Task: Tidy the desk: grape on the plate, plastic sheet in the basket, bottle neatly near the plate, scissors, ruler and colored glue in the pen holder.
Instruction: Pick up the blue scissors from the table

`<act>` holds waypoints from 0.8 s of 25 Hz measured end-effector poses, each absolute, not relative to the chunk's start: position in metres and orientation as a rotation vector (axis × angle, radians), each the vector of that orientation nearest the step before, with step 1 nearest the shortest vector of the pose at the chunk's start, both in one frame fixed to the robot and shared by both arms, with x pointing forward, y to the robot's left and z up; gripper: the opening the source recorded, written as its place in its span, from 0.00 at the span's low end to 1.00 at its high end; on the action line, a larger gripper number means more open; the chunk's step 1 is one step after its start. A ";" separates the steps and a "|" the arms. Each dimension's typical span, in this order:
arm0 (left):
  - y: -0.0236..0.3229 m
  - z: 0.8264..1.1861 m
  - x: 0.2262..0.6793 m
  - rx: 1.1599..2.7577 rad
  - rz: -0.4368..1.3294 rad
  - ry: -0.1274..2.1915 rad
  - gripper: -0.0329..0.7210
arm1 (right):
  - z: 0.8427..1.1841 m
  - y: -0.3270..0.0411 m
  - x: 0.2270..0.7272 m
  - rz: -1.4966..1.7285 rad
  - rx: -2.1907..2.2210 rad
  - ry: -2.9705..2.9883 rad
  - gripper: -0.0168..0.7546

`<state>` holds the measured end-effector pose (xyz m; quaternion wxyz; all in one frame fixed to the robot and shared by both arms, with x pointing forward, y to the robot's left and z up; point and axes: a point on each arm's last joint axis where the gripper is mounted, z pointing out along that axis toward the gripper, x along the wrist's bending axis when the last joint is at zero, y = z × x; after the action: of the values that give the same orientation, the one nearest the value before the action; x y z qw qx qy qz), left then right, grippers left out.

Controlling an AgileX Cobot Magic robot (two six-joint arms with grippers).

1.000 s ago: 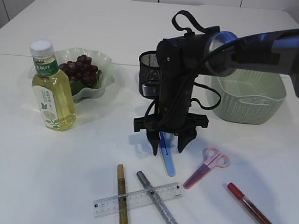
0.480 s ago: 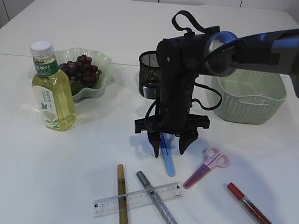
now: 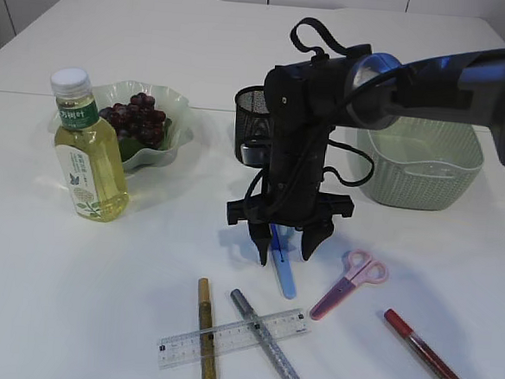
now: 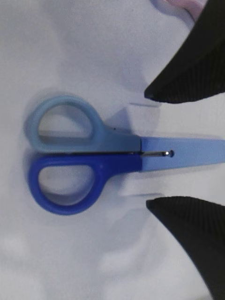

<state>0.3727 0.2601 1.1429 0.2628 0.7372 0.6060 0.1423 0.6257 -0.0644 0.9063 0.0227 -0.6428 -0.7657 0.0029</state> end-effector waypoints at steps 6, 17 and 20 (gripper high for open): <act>0.260 1.143 0.373 1.994 0.385 1.639 0.62 | 0.906 -0.064 0.626 0.005 -1.989 -2.372 0.66; 0.260 1.143 0.373 1.991 0.378 1.638 0.62 | 0.906 -0.063 0.627 -0.021 -1.993 -2.376 0.67; 0.260 1.143 0.373 1.991 0.378 1.638 0.62 | 0.906 -0.063 0.627 -0.026 -1.994 -2.377 0.67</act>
<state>0.3726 0.2596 1.1430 0.2646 0.7369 0.6061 0.1398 0.6275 -0.0632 0.9063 0.0194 -0.6426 -0.7659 -0.0085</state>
